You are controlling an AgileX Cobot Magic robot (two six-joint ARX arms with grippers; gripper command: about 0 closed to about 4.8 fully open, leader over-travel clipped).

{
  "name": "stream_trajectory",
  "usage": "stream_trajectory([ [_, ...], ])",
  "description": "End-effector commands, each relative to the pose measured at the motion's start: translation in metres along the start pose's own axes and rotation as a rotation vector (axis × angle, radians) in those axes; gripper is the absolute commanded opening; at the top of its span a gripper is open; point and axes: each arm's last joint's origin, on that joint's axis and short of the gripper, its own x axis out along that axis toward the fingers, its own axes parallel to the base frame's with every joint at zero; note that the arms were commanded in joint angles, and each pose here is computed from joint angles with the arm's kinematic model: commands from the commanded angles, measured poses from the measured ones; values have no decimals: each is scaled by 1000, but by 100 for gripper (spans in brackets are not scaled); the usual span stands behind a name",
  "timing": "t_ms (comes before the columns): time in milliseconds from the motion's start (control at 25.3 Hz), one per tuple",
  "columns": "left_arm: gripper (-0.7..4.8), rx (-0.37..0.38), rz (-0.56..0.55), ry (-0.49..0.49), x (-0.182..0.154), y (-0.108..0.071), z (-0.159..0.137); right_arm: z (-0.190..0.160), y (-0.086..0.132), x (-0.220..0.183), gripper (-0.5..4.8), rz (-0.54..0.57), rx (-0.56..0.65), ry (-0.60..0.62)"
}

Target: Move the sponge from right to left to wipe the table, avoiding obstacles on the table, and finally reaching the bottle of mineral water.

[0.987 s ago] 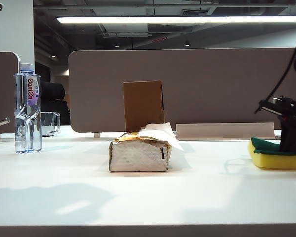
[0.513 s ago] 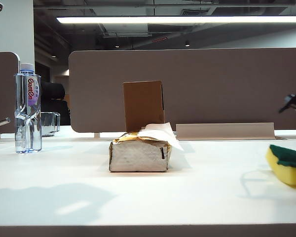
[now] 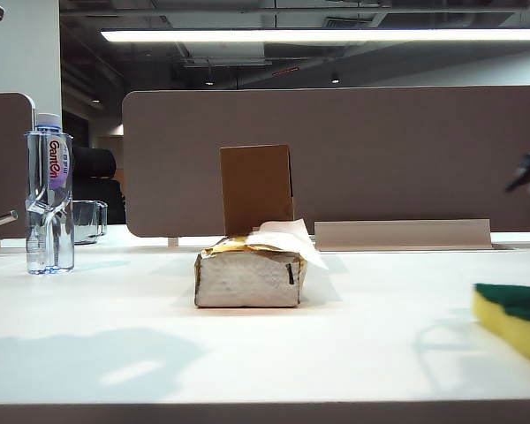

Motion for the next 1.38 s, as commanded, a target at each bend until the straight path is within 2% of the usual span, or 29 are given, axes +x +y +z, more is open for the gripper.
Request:
stream_trajectory([
  [39,313,10,0,-10,-1,-1,2,-1,16,5,-9,-21,-24,-36],
  [237,313,10,0,-10,-1,-1,2,-2,38,17,-9,11,-26,-62],
  [434,313,11,-4,-10,-1,-1,2,-10,55,37,-9,34,-44,-5],
  [632,313,10,-7,-10,-1,-1,2,-30,93,74,-9,108,-64,53],
  [908,313,11,-7,-11,-1,-1,2,-55,129,96,-9,196,-62,60],
  [1145,313,11,-7,-11,-1,-1,2,-61,143,101,-9,230,-57,39],
  [1382,313,14,-7,-14,-2,-2,2,-52,158,105,-9,245,-65,19],
])
